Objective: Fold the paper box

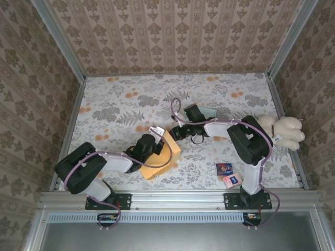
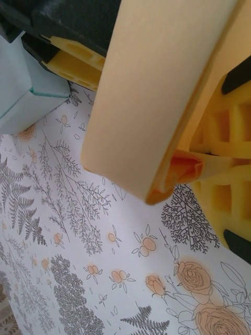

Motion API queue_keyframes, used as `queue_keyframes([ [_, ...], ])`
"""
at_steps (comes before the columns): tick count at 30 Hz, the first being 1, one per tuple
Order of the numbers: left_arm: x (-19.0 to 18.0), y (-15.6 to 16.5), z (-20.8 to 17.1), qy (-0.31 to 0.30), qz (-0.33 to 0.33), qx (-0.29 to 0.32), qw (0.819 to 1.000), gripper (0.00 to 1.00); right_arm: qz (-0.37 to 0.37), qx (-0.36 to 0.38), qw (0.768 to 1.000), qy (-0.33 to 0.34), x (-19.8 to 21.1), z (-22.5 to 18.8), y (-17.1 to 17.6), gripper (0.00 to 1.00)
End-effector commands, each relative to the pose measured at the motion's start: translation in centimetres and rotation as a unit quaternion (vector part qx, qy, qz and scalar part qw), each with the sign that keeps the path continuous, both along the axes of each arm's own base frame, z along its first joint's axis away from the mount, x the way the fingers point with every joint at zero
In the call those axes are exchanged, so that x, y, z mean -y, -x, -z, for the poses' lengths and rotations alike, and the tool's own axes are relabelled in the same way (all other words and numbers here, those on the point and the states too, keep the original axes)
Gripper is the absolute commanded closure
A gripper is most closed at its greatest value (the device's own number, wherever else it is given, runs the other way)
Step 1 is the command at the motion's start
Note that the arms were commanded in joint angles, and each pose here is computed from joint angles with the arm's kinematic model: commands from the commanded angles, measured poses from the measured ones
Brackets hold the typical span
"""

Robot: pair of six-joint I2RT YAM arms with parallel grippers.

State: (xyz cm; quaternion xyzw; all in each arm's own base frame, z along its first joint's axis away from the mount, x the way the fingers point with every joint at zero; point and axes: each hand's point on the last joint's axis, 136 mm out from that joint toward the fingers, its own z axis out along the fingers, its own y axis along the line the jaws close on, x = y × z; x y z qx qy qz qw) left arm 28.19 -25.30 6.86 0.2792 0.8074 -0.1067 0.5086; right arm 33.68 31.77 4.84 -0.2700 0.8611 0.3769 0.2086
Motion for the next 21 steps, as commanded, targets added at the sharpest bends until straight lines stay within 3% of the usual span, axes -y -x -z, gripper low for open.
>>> queue_keyframes([
  [1, 4.4, 3.2, 1.4, 0.0, 0.118, -0.046, 0.992, 1.0, -0.094, -0.007, 0.993, -0.064, -3.3, -1.1, 3.6, 0.63],
  [7, 6.5, 4.8, 2.1, -0.02, 0.172, -0.06, 0.983, 1.0, -0.06, 0.007, 0.997, -0.048, -2.5, -1.0, 2.4, 0.64],
  [15, 6.7, 5.6, 2.3, -0.055, 0.205, -0.061, 0.975, 1.0, -0.001, 0.01, 0.998, -0.067, -0.5, -2.1, 1.3, 0.65],
  [21, 6.6, 5.4, 1.6, -0.091, 0.206, -0.073, 0.972, 1.0, 0.14, 0.018, 0.99, -0.03, 4.5, -1.7, -0.8, 0.61],
])
